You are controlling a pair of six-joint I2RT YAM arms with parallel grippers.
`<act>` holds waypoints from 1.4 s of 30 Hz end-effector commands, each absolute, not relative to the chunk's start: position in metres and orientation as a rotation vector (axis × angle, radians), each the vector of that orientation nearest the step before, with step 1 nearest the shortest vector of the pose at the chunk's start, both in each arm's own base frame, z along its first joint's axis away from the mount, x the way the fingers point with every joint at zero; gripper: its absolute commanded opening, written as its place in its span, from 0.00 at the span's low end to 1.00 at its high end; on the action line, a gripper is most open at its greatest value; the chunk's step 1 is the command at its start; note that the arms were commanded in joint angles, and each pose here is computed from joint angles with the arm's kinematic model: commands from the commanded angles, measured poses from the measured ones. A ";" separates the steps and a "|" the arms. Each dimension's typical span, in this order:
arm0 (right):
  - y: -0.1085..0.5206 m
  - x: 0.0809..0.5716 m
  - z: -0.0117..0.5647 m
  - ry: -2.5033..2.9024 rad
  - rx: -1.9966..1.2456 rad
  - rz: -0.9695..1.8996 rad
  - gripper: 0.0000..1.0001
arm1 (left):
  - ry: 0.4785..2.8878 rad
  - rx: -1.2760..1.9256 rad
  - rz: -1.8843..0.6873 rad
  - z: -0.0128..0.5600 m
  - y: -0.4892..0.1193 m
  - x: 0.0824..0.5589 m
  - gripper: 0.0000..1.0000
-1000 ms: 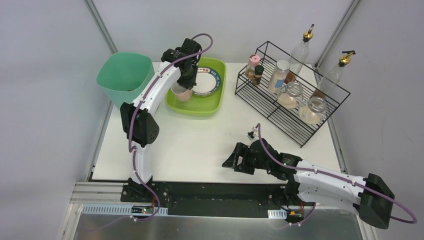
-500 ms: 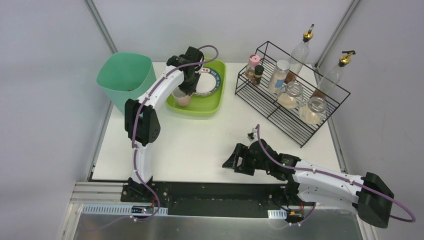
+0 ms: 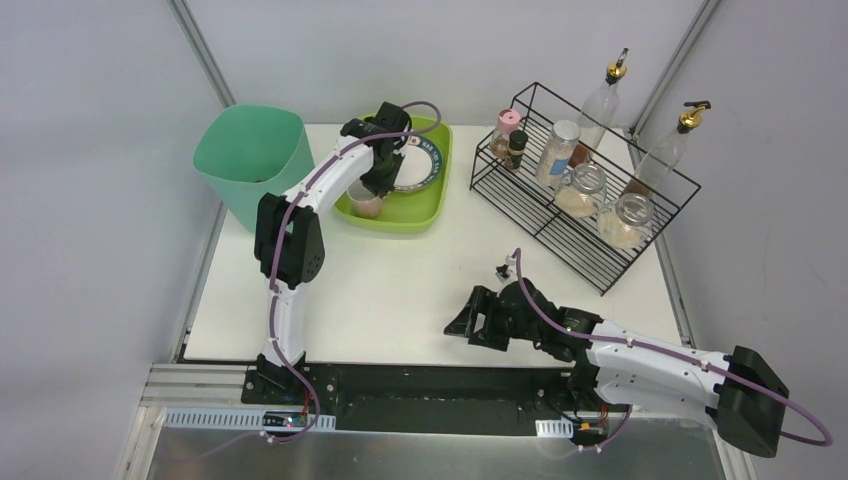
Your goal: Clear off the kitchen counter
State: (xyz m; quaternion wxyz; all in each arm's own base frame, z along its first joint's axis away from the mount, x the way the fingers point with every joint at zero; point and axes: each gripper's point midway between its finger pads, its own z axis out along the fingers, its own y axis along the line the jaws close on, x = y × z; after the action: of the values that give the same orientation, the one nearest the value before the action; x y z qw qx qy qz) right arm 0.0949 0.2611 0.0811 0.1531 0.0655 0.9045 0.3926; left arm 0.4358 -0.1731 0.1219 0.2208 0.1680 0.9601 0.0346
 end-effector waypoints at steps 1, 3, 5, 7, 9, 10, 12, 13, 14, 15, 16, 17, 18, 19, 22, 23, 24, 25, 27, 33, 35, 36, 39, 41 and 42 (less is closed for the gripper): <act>0.264 0.098 0.089 2.570 0.200 1.153 0.80 | 2.632 0.489 0.111 0.119 -0.177 0.440 0.19; 0.263 0.098 0.091 2.567 0.202 1.150 0.83 | 2.635 0.486 0.110 0.117 -0.178 0.441 0.32; 0.261 0.097 0.094 2.564 0.197 1.144 0.87 | 2.632 0.482 0.109 0.118 -0.178 0.442 0.46; 0.258 0.098 0.098 2.554 0.196 1.132 0.89 | 2.626 0.477 0.108 0.121 -0.178 0.443 0.56; 0.255 0.099 0.103 2.542 0.192 1.121 0.91 | 2.616 0.475 0.098 0.126 -0.180 0.444 0.61; 0.254 0.100 0.104 2.538 0.191 1.117 0.91 | 2.608 0.472 0.091 0.129 -0.181 0.445 0.63; 0.252 0.102 0.109 2.526 0.190 1.111 0.91 | 2.587 0.461 0.087 0.138 -0.181 0.447 0.65; 0.252 0.102 0.111 2.523 0.183 1.108 0.92 | 2.576 0.457 0.085 0.143 -0.181 0.447 0.66; 0.252 0.103 0.113 2.523 0.180 1.102 0.92 | 2.564 0.454 0.077 0.149 -0.182 0.448 0.67; 0.252 0.103 0.116 2.523 0.173 1.097 0.92 | 2.552 0.449 0.067 0.155 -0.182 0.447 0.68; 0.252 0.103 0.118 2.524 0.169 1.091 0.92 | 2.539 0.443 0.054 0.163 -0.183 0.446 0.68; 0.252 0.103 0.119 2.526 0.167 1.087 0.92 | 2.526 0.433 0.044 0.171 -0.183 0.445 0.70; 0.253 0.103 0.121 2.523 0.165 1.091 0.94 | 2.513 0.423 0.037 0.178 -0.183 0.443 0.72; 0.253 0.104 0.124 2.519 0.163 1.095 0.97 | 2.497 0.411 0.026 0.187 -0.183 0.440 0.73; 0.250 0.110 0.127 2.495 0.172 1.055 0.99 | 2.449 0.375 -0.013 0.213 -0.185 0.432 0.78; 0.249 0.111 0.128 2.493 0.171 1.049 0.99 | 2.437 0.358 -0.022 0.220 -0.186 0.428 0.79; 0.249 0.112 0.129 2.491 0.169 1.039 0.99 | 2.424 0.329 -0.033 0.228 -0.186 0.425 0.85; 0.248 0.113 0.131 2.491 0.167 1.028 0.99 | 2.412 0.316 -0.040 0.234 -0.185 0.422 0.95; 0.244 0.115 0.133 2.495 0.173 0.989 0.99 | 2.393 0.292 -0.070 0.246 -0.186 0.414 0.99; 0.235 0.121 0.152 2.475 0.127 0.908 0.99 | 2.346 0.227 -0.202 0.279 -0.190 0.379 0.99; 0.233 0.122 0.162 2.461 0.102 0.896 0.99 | 2.325 0.190 -0.237 0.291 -0.186 0.365 0.99; 0.233 0.122 0.166 2.457 0.089 0.890 0.99 | 2.320 0.179 -0.254 0.295 -0.184 0.358 0.99; 0.232 0.126 0.185 2.426 0.054 0.878 0.99 | 2.324 0.141 -0.321 0.298 -0.181 0.335 0.99; 0.228 0.132 0.193 2.407 0.054 0.836 0.99 | 2.339 0.142 -0.370 0.295 -0.183 0.319 0.99; 0.225 0.135 0.196 2.399 0.059 0.806 0.99 | 2.357 0.144 -0.378 0.288 -0.182 0.310 0.99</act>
State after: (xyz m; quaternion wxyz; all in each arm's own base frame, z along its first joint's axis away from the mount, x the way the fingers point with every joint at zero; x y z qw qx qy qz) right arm 0.1230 0.2375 0.1771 0.2605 0.0325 0.9033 0.3394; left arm 0.3423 -0.1738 0.2933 0.3884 0.0678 0.9132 -0.1027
